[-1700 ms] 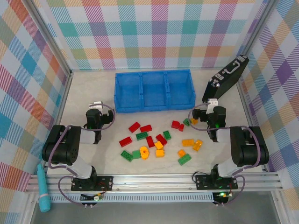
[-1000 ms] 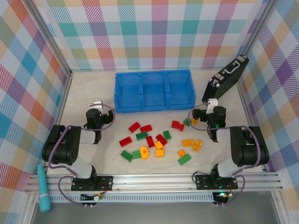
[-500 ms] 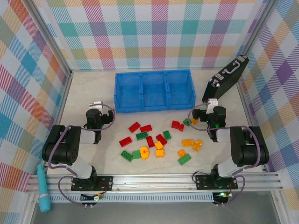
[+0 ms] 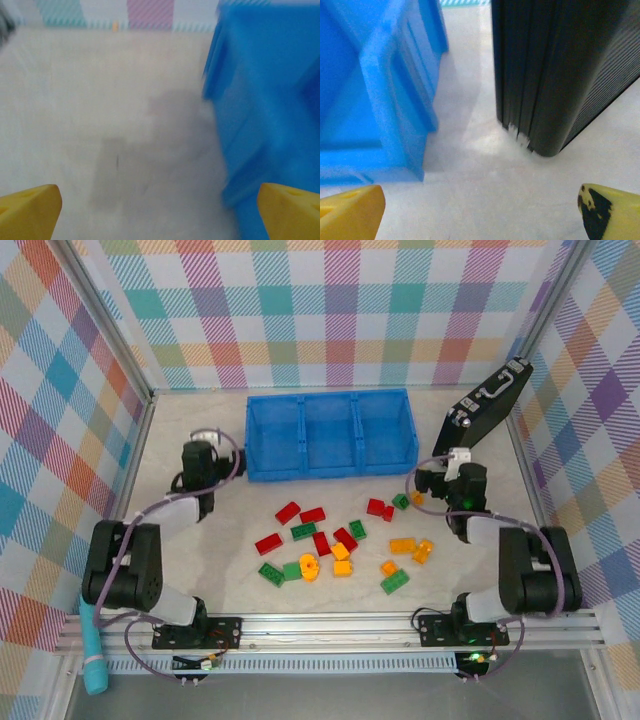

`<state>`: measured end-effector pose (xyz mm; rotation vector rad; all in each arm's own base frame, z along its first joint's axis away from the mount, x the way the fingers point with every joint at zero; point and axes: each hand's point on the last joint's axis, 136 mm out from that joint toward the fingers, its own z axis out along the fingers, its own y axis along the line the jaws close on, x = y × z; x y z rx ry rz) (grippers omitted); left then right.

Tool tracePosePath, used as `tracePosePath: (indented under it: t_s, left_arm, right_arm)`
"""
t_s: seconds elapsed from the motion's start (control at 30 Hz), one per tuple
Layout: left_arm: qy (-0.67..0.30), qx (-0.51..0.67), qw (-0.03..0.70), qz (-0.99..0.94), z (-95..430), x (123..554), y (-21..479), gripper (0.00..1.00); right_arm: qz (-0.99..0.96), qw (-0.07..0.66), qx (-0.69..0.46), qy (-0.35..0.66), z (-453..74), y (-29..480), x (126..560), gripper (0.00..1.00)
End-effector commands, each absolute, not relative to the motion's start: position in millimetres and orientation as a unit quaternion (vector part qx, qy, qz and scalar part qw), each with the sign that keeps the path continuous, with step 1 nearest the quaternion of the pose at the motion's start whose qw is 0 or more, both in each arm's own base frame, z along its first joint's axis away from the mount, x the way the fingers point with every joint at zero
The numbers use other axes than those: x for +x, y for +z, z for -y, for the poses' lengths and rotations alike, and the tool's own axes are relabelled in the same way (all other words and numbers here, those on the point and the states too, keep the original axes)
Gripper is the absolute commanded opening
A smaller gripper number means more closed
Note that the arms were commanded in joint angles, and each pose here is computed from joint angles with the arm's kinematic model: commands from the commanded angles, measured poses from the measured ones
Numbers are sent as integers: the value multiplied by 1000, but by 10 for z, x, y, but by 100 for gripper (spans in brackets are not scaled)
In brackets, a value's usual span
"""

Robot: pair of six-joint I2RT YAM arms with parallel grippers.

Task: Sort the legos into containers by color
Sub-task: Pick up the lego from the bottom-right of the table.

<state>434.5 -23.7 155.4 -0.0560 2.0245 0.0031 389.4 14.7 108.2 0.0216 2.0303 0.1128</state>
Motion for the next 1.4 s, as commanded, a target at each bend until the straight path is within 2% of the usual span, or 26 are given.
tracePosePath:
  t_s: [0.0,0.13,0.3,0.4,0.53,0.8,1.03,1.23,1.37]
  left_arm:
    - [0,-2,516,-857,431,4258,2100,100]
    - [-14,34,524,-851,690,4264,2742,100]
    - [-37,87,517,-851,953,4171,3318,100]
    - [-45,109,515,-849,1017,4072,3506,100]
    - [-48,128,518,-844,1037,3978,3563,100]
    - [-56,138,509,-848,1082,3978,3420,100]
    - [-66,141,502,-851,1117,3977,3365,100]
    - [-61,139,504,-850,1100,3966,3355,100]
    - [-64,139,503,-850,1106,3966,3351,100]
  right_arm:
    - [-861,499,90,41,27,1526,3855,99]
    - [-879,437,187,54,111,1707,3663,99]
    - [-906,326,244,119,-107,1725,3299,99]
    - [-917,234,297,128,-173,1555,2945,99]
    - [-909,162,351,154,-305,1298,2516,99]
    - [-887,105,417,169,-384,902,1917,100]
    - [-886,103,417,177,-425,789,1835,98]
    - [-892,93,396,195,-530,659,1875,89]
    - [-908,76,380,158,-531,551,1829,81]
